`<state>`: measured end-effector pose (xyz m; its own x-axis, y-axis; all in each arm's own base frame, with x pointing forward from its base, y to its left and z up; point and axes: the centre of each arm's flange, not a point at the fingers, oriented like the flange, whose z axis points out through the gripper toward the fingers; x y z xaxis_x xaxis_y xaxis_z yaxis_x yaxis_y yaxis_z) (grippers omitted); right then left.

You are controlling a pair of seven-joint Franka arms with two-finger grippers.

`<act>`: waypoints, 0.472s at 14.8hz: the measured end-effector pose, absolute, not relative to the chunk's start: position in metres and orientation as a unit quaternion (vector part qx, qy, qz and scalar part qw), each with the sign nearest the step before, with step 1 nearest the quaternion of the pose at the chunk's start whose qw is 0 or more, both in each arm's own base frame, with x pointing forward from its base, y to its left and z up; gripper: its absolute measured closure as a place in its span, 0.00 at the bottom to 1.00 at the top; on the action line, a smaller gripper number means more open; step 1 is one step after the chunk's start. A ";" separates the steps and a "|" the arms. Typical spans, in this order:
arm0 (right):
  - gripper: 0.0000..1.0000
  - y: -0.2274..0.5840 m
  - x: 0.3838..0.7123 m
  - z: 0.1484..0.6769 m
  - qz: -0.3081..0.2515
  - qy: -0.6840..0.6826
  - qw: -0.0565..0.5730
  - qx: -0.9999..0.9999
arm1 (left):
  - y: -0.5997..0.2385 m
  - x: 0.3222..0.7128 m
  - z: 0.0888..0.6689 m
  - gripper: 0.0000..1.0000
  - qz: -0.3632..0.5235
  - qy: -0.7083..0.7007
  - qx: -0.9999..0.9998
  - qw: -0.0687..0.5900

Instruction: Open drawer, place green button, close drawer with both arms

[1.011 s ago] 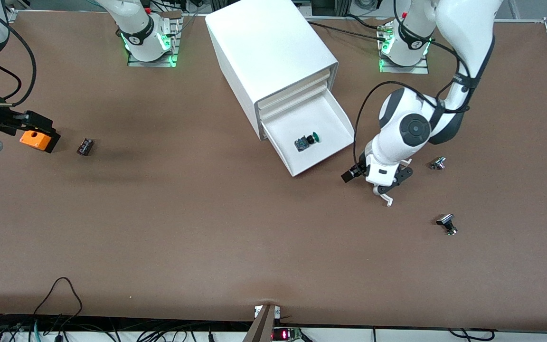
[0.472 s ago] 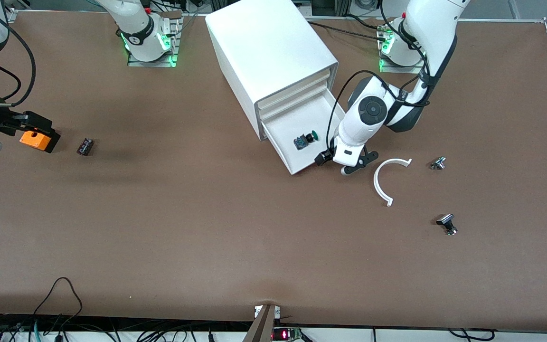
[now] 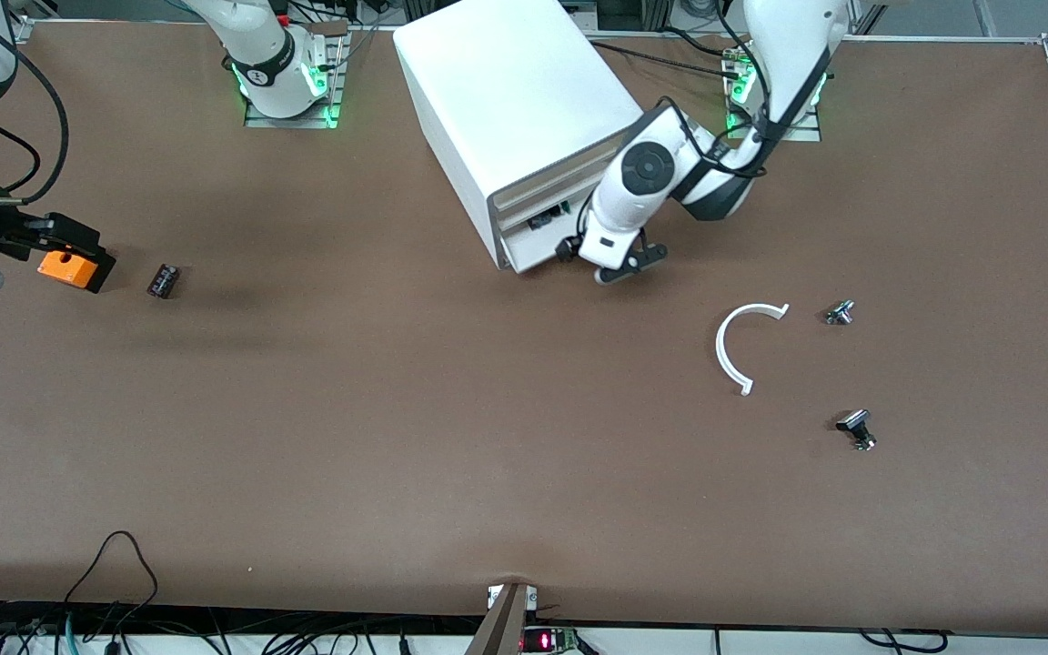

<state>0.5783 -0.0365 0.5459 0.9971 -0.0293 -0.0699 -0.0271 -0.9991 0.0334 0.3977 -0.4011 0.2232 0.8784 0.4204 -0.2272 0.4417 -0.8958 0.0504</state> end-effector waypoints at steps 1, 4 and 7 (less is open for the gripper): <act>0.00 -0.037 0.578 0.546 -0.035 -0.014 0.016 0.999 | -0.409 0.388 0.224 0.00 -0.109 0.218 0.969 0.050; 0.00 -0.037 0.578 0.546 -0.035 -0.014 0.016 0.999 | -0.411 0.382 0.222 0.00 -0.112 0.214 0.969 0.048; 0.00 -0.037 0.578 0.546 -0.035 -0.014 0.016 0.999 | -0.411 0.377 0.220 0.00 -0.117 0.210 0.970 0.043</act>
